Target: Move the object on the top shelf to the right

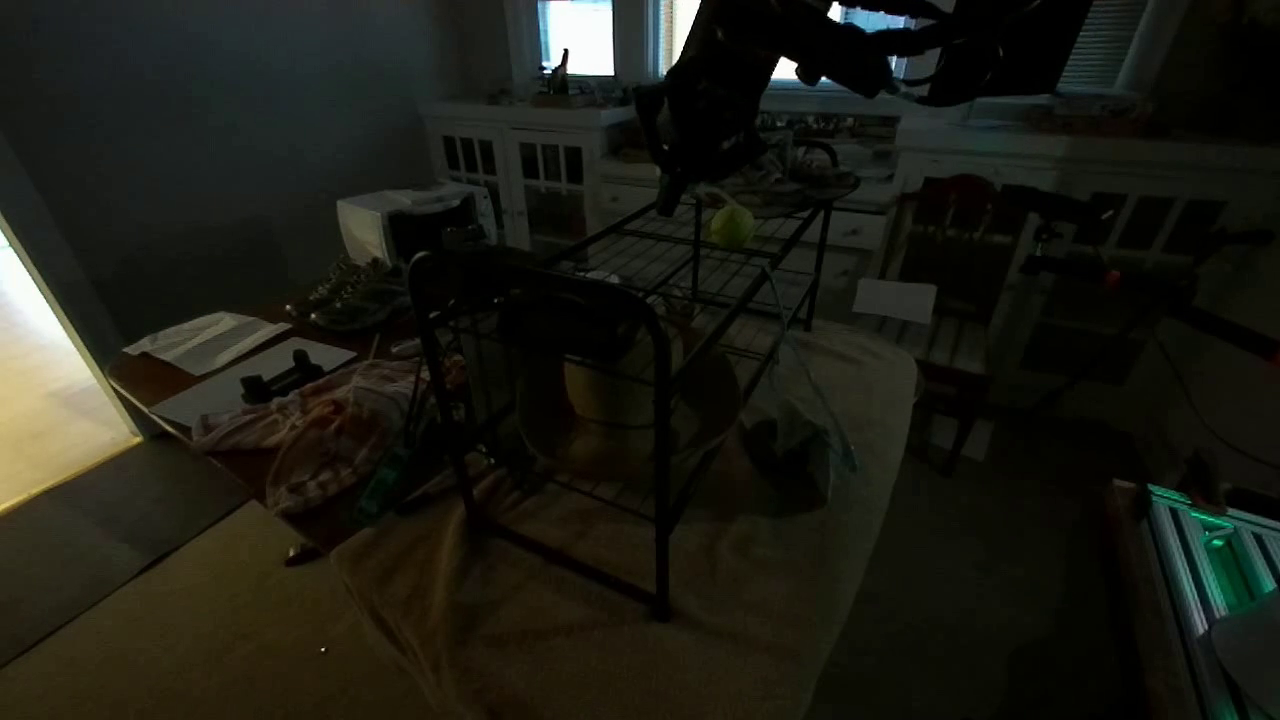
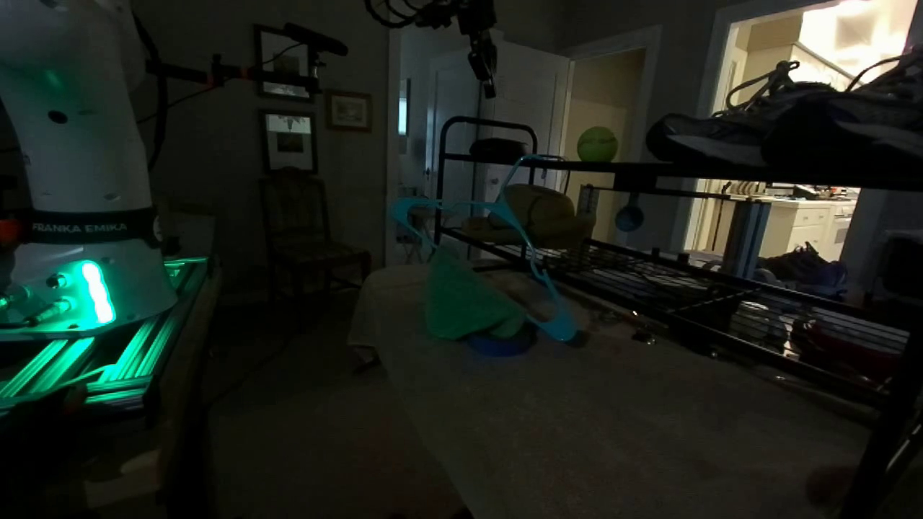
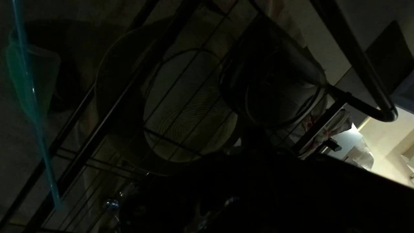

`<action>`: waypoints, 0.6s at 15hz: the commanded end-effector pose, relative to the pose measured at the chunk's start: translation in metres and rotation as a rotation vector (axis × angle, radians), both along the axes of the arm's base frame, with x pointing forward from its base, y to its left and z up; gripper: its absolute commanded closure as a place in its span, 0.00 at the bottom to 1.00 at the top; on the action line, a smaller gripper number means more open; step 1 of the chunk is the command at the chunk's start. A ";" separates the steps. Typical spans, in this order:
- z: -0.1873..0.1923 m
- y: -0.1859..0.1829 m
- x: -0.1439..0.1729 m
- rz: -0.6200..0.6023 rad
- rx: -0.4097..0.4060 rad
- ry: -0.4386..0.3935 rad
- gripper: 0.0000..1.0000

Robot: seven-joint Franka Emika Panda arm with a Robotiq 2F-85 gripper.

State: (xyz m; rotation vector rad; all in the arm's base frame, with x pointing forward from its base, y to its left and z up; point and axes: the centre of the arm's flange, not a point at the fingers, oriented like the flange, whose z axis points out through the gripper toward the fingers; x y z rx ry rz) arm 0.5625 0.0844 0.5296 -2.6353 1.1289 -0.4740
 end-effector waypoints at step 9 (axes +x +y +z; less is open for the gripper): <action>-0.008 0.011 0.009 -0.051 0.026 0.022 1.00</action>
